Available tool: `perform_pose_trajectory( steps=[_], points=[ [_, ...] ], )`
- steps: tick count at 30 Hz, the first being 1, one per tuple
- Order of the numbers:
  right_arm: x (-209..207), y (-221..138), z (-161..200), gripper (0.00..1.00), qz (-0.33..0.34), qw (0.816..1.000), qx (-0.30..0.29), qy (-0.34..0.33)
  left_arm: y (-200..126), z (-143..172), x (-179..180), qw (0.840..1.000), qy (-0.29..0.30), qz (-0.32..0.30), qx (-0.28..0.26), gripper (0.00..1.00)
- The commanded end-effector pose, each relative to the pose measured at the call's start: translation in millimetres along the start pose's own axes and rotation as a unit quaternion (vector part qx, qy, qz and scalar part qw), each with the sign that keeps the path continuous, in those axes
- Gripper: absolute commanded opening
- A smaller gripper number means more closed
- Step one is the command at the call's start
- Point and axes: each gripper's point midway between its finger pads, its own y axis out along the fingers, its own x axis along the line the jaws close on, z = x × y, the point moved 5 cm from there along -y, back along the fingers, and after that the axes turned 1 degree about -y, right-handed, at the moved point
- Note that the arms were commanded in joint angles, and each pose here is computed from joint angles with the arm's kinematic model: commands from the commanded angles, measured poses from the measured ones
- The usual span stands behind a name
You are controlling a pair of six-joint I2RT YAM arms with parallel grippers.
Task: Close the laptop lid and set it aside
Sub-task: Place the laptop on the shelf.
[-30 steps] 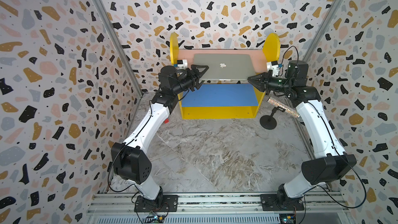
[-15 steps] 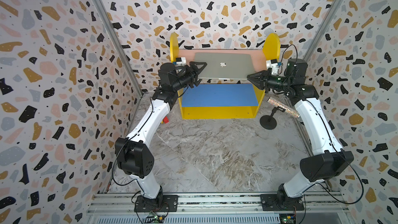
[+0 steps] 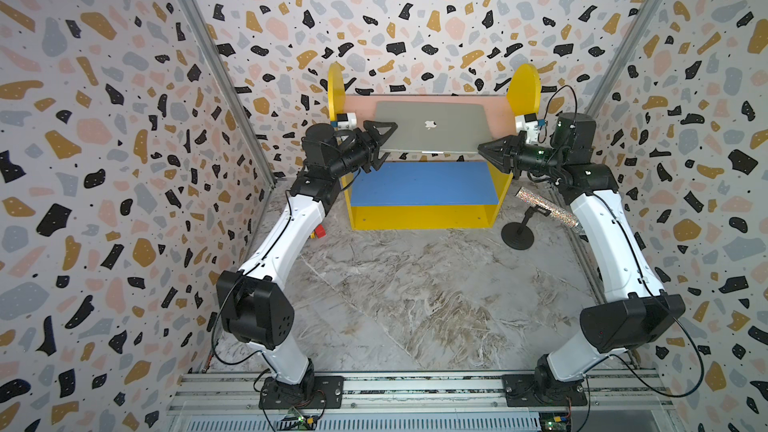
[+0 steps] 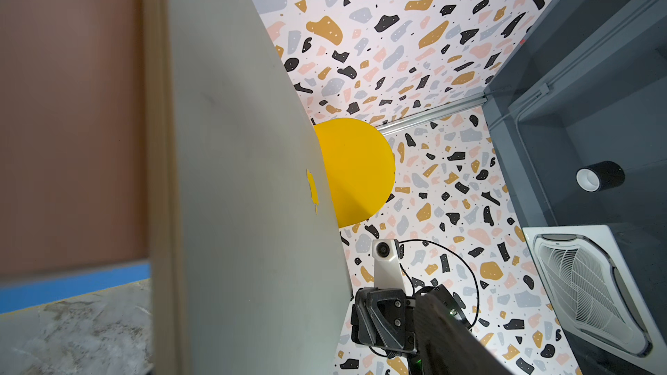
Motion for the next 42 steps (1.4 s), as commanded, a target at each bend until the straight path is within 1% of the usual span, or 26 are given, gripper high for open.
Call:
perform_pose_trajectory(
  steps=[1, 6, 12, 16, 21, 23, 24, 25, 27, 29, 32, 36, 42],
  points=[
    [24, -19, 8, 0.17, -0.021, 0.999, -0.007, -0.032, -14, 0, -19, 0.999, 0.032, 0.016, -0.011, 0.79],
    [25, -23, 11, 0.17, -0.02, 0.999, -0.008, -0.031, -20, 4, -17, 0.999, 0.034, 0.007, -0.012, 0.8],
    [25, -26, 13, 0.17, -0.021, 0.999, -0.008, -0.032, -32, 12, -10, 0.999, 0.029, -0.004, -0.013, 0.79],
    [24, -28, 15, 0.17, -0.019, 0.999, -0.009, -0.031, -45, 21, -9, 0.999, 0.029, -0.008, -0.02, 0.77],
    [20, -28, 17, 0.16, -0.017, 0.999, -0.006, -0.029, -60, 31, -11, 0.999, 0.038, -0.012, -0.025, 0.71],
    [19, -28, 17, 0.16, -0.016, 0.999, -0.006, -0.027, -65, 34, -12, 0.999, 0.04, -0.012, -0.026, 0.64],
    [19, -28, 17, 0.16, -0.016, 0.999, -0.006, -0.028, -66, 35, -13, 0.999, 0.042, -0.011, -0.025, 0.58],
    [19, -28, 17, 0.16, -0.016, 0.999, -0.006, -0.028, -68, 37, -14, 0.999, 0.045, -0.009, -0.023, 0.52],
    [17, -27, 17, 0.16, -0.014, 1.0, -0.006, -0.026, -69, 39, -15, 0.999, 0.048, -0.009, -0.019, 0.34],
    [15, -26, 17, 0.16, -0.013, 1.0, -0.004, -0.025, -68, 39, -15, 0.999, 0.049, -0.008, -0.014, 0.21],
    [12, -24, 16, 0.16, -0.011, 1.0, -0.003, -0.022, -65, 38, -14, 0.999, 0.049, -0.008, -0.009, 0.09],
    [10, -23, 14, 0.16, -0.009, 1.0, -0.003, -0.021, -59, 35, -12, 0.999, 0.047, -0.009, -0.002, 0.0],
    [6, -19, 11, 0.16, -0.008, 1.0, 0.0, -0.017, -49, 29, -12, 0.999, 0.046, -0.002, 0.004, 0.0]
  ],
)
